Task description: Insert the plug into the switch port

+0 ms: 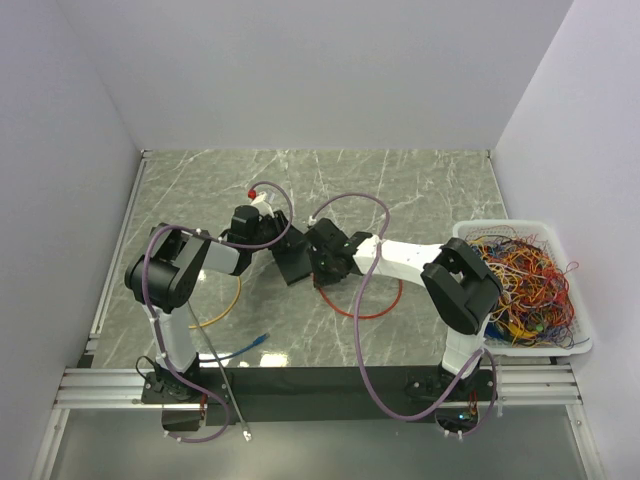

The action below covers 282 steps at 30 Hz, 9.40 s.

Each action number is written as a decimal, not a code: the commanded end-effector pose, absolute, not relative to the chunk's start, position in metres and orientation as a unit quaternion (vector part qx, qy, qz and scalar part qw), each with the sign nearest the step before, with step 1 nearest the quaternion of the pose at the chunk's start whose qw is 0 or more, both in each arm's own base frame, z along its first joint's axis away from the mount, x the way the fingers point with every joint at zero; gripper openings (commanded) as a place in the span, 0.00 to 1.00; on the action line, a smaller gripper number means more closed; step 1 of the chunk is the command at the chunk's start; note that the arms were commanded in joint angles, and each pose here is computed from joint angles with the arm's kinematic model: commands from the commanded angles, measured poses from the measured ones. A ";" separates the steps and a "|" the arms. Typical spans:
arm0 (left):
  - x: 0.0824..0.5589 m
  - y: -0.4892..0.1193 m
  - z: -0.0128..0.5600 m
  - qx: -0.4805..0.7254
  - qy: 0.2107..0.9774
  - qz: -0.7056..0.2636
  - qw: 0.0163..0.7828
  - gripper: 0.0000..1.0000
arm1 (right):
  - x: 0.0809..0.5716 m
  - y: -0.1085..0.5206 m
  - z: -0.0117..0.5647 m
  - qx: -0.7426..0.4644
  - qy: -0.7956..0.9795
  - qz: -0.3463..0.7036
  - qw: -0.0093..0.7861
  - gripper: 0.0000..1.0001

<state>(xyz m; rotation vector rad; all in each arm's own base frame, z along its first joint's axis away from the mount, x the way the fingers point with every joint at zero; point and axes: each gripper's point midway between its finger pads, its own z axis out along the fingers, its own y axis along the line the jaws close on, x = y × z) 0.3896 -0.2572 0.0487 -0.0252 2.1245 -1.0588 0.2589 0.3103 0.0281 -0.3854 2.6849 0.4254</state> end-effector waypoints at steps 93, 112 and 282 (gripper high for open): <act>0.433 -0.254 0.111 0.016 0.800 -0.449 0.398 0.41 | 0.403 0.296 0.069 -0.135 0.910 0.173 0.351 0.66; 0.523 -0.232 0.060 -0.022 0.840 -0.395 0.372 0.42 | 0.396 0.308 0.039 -0.154 0.925 0.139 0.319 0.54; 0.263 0.017 0.166 -0.346 0.685 -0.024 0.640 0.39 | 0.199 0.385 0.196 -0.366 0.689 0.405 0.476 0.62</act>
